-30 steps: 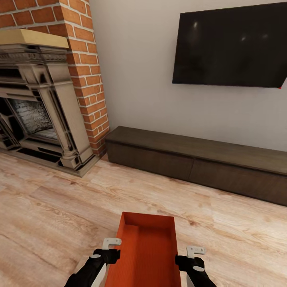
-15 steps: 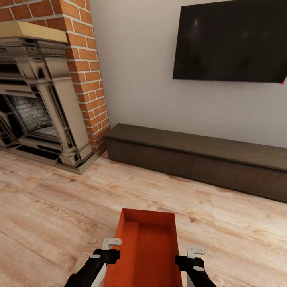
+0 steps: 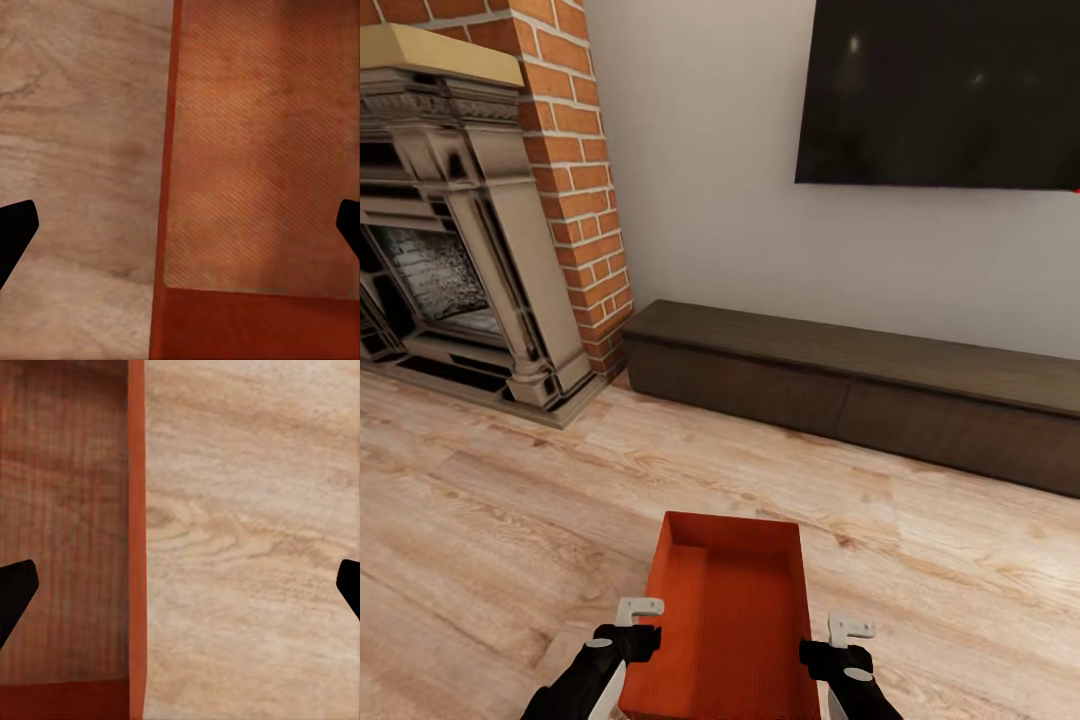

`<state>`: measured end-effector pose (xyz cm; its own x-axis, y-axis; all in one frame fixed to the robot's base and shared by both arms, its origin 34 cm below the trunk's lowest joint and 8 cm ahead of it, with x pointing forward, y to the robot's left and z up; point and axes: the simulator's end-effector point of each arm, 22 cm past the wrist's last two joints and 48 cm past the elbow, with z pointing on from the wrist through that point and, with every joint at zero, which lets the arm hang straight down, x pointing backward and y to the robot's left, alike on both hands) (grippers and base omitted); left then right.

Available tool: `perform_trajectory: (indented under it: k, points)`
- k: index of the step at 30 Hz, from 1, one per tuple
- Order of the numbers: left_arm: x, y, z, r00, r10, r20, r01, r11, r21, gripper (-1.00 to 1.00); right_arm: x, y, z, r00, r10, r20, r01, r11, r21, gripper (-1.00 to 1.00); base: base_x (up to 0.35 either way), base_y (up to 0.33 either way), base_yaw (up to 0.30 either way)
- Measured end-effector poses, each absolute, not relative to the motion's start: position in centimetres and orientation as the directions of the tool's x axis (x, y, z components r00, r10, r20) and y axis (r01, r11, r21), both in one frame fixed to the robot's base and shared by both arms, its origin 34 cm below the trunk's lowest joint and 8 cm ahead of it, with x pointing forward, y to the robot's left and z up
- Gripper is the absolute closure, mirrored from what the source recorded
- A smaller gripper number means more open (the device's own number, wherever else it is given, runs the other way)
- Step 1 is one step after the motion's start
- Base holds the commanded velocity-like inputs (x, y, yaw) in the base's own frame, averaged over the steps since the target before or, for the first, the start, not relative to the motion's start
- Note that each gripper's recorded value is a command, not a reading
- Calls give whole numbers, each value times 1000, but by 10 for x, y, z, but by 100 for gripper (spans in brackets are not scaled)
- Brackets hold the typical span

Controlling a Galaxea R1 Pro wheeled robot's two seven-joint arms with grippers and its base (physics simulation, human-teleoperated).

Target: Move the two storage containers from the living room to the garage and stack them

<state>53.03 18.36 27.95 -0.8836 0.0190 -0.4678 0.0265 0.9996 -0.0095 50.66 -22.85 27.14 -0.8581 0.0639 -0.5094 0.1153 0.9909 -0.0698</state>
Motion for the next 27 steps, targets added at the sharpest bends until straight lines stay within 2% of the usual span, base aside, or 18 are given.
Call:
perform_trajectory:
  k: [27]
  points:
    - [524, 183, 245, -878, 20, -479, 28, 1000, -8, -100, 498, -228, 236, -858, 63, -510, 114, 991, -70, -100, 0, 0, 0]
